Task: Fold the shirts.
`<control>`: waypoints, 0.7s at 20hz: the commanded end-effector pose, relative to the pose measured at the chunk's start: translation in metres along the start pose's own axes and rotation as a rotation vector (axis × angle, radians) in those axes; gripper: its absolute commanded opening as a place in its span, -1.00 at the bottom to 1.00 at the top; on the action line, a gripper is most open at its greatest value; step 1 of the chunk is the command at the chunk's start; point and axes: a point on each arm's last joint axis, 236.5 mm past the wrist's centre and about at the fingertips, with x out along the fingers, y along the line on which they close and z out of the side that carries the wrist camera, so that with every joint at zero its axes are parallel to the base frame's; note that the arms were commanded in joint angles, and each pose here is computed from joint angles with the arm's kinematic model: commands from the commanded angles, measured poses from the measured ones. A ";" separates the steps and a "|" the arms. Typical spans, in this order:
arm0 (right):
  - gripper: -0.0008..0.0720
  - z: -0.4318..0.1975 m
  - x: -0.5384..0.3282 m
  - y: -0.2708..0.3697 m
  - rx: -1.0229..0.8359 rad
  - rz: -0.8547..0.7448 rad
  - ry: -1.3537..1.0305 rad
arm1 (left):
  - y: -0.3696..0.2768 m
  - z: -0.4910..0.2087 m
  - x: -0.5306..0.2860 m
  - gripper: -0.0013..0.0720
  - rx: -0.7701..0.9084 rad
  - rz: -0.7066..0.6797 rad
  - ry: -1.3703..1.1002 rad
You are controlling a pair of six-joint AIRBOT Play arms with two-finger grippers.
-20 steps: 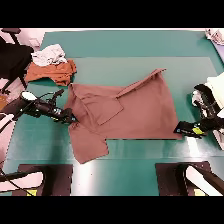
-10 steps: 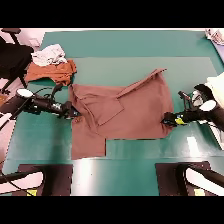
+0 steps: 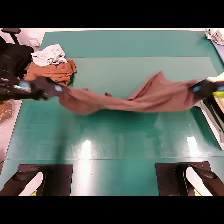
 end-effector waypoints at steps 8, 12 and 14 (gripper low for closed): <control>-0.93 0.147 -0.348 0.155 -0.576 -0.303 -0.953 | -0.310 0.049 -0.265 -0.90 0.463 -0.294 -0.884; -0.93 0.168 -0.293 0.126 -0.295 -0.188 -0.803 | -0.169 0.069 -0.207 -0.90 0.106 0.141 -0.680; -0.93 0.156 -0.191 0.095 -0.169 -0.141 -0.520 | -0.086 0.066 -0.148 -0.89 -0.048 0.284 -0.460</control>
